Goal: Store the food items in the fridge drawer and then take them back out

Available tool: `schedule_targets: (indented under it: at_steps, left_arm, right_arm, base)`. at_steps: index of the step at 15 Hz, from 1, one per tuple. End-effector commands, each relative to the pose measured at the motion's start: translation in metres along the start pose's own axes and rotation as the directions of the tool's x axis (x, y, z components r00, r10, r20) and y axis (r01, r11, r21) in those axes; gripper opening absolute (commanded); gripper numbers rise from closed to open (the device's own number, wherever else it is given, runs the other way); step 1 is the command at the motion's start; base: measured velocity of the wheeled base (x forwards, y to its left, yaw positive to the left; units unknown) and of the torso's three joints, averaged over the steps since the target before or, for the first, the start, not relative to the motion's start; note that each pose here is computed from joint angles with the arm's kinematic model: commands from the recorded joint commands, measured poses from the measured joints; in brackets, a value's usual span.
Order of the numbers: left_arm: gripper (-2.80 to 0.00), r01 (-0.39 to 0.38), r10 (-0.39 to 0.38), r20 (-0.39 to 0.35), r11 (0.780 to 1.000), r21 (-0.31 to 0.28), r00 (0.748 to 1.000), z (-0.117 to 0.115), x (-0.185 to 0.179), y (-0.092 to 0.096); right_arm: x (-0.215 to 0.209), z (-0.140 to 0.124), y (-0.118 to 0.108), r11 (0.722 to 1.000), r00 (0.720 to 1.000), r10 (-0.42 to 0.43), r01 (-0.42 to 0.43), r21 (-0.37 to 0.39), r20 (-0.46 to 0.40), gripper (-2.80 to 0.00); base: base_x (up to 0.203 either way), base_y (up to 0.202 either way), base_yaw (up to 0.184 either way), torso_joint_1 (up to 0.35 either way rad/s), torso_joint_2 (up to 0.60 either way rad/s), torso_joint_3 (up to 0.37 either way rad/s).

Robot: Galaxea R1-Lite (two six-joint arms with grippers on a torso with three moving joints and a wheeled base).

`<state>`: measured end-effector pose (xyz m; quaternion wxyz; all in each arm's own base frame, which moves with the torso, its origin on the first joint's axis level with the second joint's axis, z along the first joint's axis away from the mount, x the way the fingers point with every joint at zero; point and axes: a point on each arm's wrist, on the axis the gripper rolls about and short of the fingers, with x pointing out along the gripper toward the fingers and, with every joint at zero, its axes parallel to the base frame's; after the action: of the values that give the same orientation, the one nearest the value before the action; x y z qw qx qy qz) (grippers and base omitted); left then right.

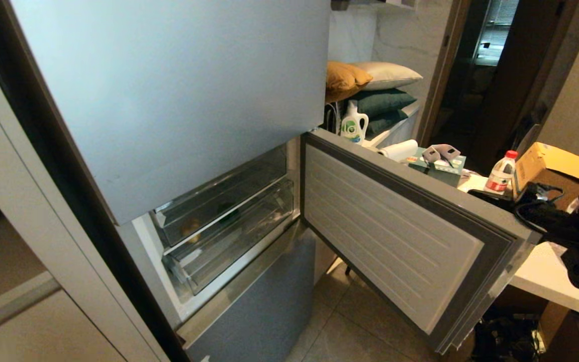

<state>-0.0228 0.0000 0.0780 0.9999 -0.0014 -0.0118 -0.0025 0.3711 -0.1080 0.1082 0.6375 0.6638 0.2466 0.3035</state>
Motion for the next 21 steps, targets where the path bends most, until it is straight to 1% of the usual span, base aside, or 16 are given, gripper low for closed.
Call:
schedule_targets:
  at_steps: [1,3,5,8,9,11,12,14,15,18,19,21]
  left_arm:
    - [-2.8,0.0,0.0,-0.01,1.0,0.0,1.0,-0.003,0.001,0.0]
    - [-2.8,0.001,-0.001,-0.01,1.0,0.0,1.0,-0.003,0.001,0.0]
    - [-2.8,0.0,0.0,-0.01,1.0,0.0,1.0,-0.003,0.001,0.0]
    - [-2.8,0.001,-0.001,-0.011,1.0,0.0,1.0,-0.003,0.001,0.0]
    - [-2.8,0.0,0.0,-0.01,1.0,0.0,1.0,-0.003,0.001,0.0]
    - [-2.8,0.0,0.0,-0.01,1.0,0.0,1.0,-0.003,0.001,0.0]
    - [-2.8,0.0,0.0,-0.01,1.0,0.0,1.0,-0.003,0.001,0.0]
    - [-2.8,0.0,0.0,-0.01,1.0,0.0,1.0,-0.003,0.001,0.0]
    - [-2.8,0.0,0.0,-0.01,1.0,0.0,1.0,-0.003,0.001,0.0]
    - [-2.8,0.0,0.0,-0.01,1.0,0.0,1.0,-0.003,0.001,0.0]
    - [-2.8,0.001,-0.001,-0.01,1.0,0.0,1.0,-0.003,0.001,0.0]
    - [-2.8,0.0,0.0,-0.01,1.0,0.0,1.0,-0.003,0.001,0.0]
  right_arm:
    - [0.014,-0.006,-0.013,1.0,0.999,-0.012,0.012,0.015,-0.045,-2.8]
    - [0.027,-0.014,-0.018,1.0,0.996,-0.017,0.019,0.018,-0.085,-2.8]
    - [0.045,-0.026,-0.019,1.0,0.991,-0.015,0.017,0.018,-0.137,-2.8]
    - [0.08,-0.054,-0.016,1.0,0.971,-0.002,0.003,0.005,-0.237,-2.8]
    - [0.093,-0.067,-0.016,1.0,0.959,0.0,-0.005,-0.017,-0.282,-2.8]
    - [0.12,-0.096,-0.019,0.996,0.926,0.002,-0.036,-0.083,-0.378,-2.8]
    - [0.132,-0.112,-0.021,0.994,0.906,0.004,-0.048,-0.095,-0.423,-2.8]
    - [0.15,-0.141,-0.022,0.994,0.866,0.007,-0.062,-0.093,-0.501,-2.8]
    - [0.152,-0.149,-0.017,0.993,0.855,0.011,-0.072,-0.097,-0.518,-2.8]
    - [0.151,-0.153,-0.005,0.989,0.852,0.025,-0.098,-0.113,-0.523,-2.8]
    - [0.149,-0.154,0.0,0.988,0.852,0.028,-0.105,-0.117,-0.523,-2.8]
    - [0.143,-0.149,-0.001,0.988,0.863,0.025,-0.097,-0.117,-0.505,-2.8]
  base:
    - [0.0,0.0,0.0,0.0,0.0,0.0]
    - [0.0,0.0,0.0,0.0,0.0,0.0]
    - [0.0,0.0,0.0,0.0,0.0,0.0]
    - [0.0,0.0,0.0,0.0,0.0,0.0]
    - [0.0,0.0,0.0,0.0,0.0,0.0]
    - [0.0,0.0,0.0,0.0,0.0,0.0]
    - [0.0,0.0,0.0,0.0,0.0,0.0]
    - [0.0,0.0,0.0,0.0,0.0,0.0]
    - [0.0,0.0,0.0,0.0,0.0,0.0]
    - [0.0,0.0,0.0,0.0,0.0,0.0]
    - [0.0,0.0,0.0,0.0,0.0,0.0]
    - [0.0,0.0,0.0,0.0,0.0,0.0]
